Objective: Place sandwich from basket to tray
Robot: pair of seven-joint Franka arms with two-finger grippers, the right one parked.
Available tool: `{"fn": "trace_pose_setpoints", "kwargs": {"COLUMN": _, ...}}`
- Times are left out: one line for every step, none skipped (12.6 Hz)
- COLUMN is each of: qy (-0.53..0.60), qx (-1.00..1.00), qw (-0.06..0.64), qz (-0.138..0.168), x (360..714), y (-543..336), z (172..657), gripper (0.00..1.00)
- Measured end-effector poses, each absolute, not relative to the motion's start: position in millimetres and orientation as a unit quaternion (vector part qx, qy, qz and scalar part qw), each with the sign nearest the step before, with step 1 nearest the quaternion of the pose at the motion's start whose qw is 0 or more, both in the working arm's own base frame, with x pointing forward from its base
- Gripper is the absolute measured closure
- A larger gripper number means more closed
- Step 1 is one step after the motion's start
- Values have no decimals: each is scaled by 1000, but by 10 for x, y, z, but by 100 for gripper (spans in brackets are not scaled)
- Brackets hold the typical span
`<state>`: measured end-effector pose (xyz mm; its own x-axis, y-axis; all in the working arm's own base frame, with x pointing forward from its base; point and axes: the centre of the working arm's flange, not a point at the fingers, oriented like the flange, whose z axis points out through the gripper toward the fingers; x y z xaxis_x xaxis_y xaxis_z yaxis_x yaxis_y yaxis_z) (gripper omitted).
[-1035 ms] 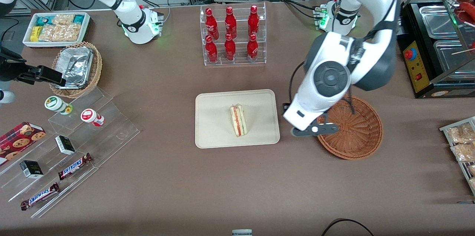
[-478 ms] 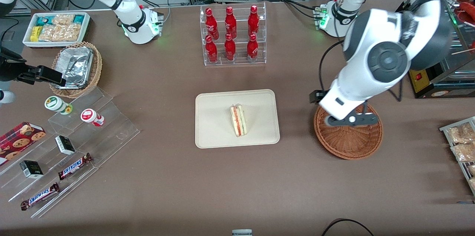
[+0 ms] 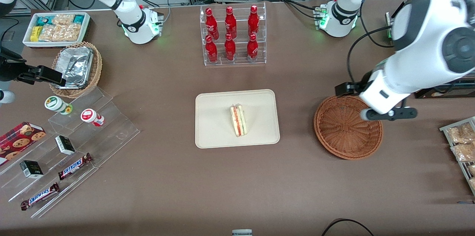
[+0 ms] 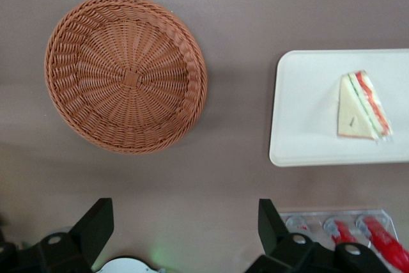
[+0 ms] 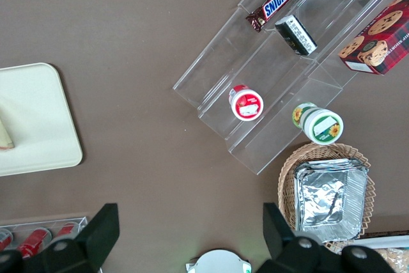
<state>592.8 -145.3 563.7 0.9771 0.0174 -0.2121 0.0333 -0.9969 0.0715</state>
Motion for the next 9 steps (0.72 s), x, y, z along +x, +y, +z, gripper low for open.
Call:
{"fn": "trace_pose_setpoints", "kwargs": {"qy": 14, "qx": 994, "qw": 39, "qz": -105, "x": 5885, "y": -1277, "z": 5737, "gripper": 0}}
{"fn": "trace_pose_setpoints", "kwargs": {"qy": 15, "qx": 994, "qw": 37, "qz": -102, "x": 5820, "y": -1108, "z": 5835, "gripper": 0}}
{"fn": "trace_pose_setpoints", "kwargs": {"qy": 12, "qx": 995, "qw": 35, "qz": -97, "x": 5735, "y": -964, "z": 5923, "gripper": 0}}
{"fn": "trace_pose_setpoints", "kwargs": {"qy": 3, "qx": 995, "qw": 35, "qz": -94, "x": 5632, "y": -841, "z": 6003, "gripper": 0}}
{"fn": "trace_pose_setpoints", "kwargs": {"qy": -3, "qx": 995, "qw": 33, "qz": -96, "x": 5525, "y": -727, "z": 6060, "gripper": 0}}
{"fn": "trace_pose_setpoints", "kwargs": {"qy": -3, "qx": 995, "qw": 32, "qz": -98, "x": 5438, "y": -633, "z": 6099, "gripper": 0}}
{"fn": "trace_pose_setpoints", "kwargs": {"qy": -1, "qx": 995, "qw": 31, "qz": -99, "x": 5377, "y": -559, "z": 6132, "gripper": 0}}
{"fn": "trace_pose_setpoints", "kwargs": {"qy": 1, "qx": 995, "qw": 29, "qz": -99, "x": 5327, "y": -507, "z": 6165, "gripper": 0}}
{"fn": "trace_pose_setpoints", "kwargs": {"qy": 2, "qx": 995, "qw": 21, "qz": -100, "x": 5288, "y": -476, "z": 6196, "gripper": 0}}
